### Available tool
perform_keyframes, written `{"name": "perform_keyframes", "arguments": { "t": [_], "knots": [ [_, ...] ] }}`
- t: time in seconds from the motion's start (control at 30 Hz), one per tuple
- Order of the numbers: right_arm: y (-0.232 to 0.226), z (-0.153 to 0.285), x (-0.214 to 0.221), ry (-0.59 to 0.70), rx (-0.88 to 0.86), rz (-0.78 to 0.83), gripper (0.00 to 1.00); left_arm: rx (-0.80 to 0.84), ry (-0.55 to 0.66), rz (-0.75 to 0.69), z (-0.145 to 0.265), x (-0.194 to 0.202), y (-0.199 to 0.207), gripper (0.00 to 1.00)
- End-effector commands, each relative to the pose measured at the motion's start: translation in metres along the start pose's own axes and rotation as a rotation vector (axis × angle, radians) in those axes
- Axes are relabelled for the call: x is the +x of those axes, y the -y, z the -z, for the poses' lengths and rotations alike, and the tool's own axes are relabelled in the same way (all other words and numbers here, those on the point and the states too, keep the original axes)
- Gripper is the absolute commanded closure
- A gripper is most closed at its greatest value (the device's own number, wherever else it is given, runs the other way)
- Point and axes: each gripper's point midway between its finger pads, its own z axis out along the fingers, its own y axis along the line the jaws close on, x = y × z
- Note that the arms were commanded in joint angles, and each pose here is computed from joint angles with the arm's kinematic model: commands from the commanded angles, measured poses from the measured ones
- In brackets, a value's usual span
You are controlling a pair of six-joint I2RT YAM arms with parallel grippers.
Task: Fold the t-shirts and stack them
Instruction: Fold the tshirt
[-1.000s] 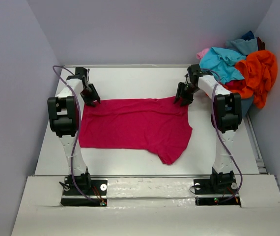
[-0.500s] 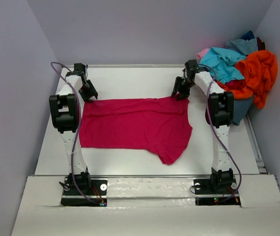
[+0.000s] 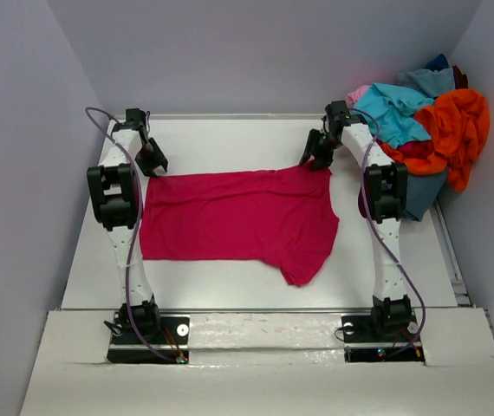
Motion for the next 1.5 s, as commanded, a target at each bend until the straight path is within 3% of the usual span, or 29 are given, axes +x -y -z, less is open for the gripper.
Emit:
{"name": "perform_keyframes", "arguments": {
  "t": [0.0,0.37,0.6,1.03,1.47],
  "knots": [
    [0.000,0.015,-0.026,0.071,-0.029,-0.010,0.47,0.009,0.017,0.017,0.006,-0.013,0.001,0.50],
    [-0.024,0.078,-0.038,0.192,-0.043,0.049,0.47,0.010,0.099,0.004,0.039,-0.020,-0.001,0.50],
    [-0.029,0.101,-0.017,0.157,-0.055,0.036,0.47,0.019,0.117,-0.006,0.055,-0.016,-0.002,0.50],
    [0.027,0.071,0.060,-0.022,0.088,-0.055,0.47,0.040,0.123,-0.014,0.070,-0.014,0.001,0.50],
    [0.035,0.069,0.075,-0.032,0.100,-0.072,0.48,0.046,0.117,-0.019,0.069,-0.013,0.002,0.50]
  ]
}}
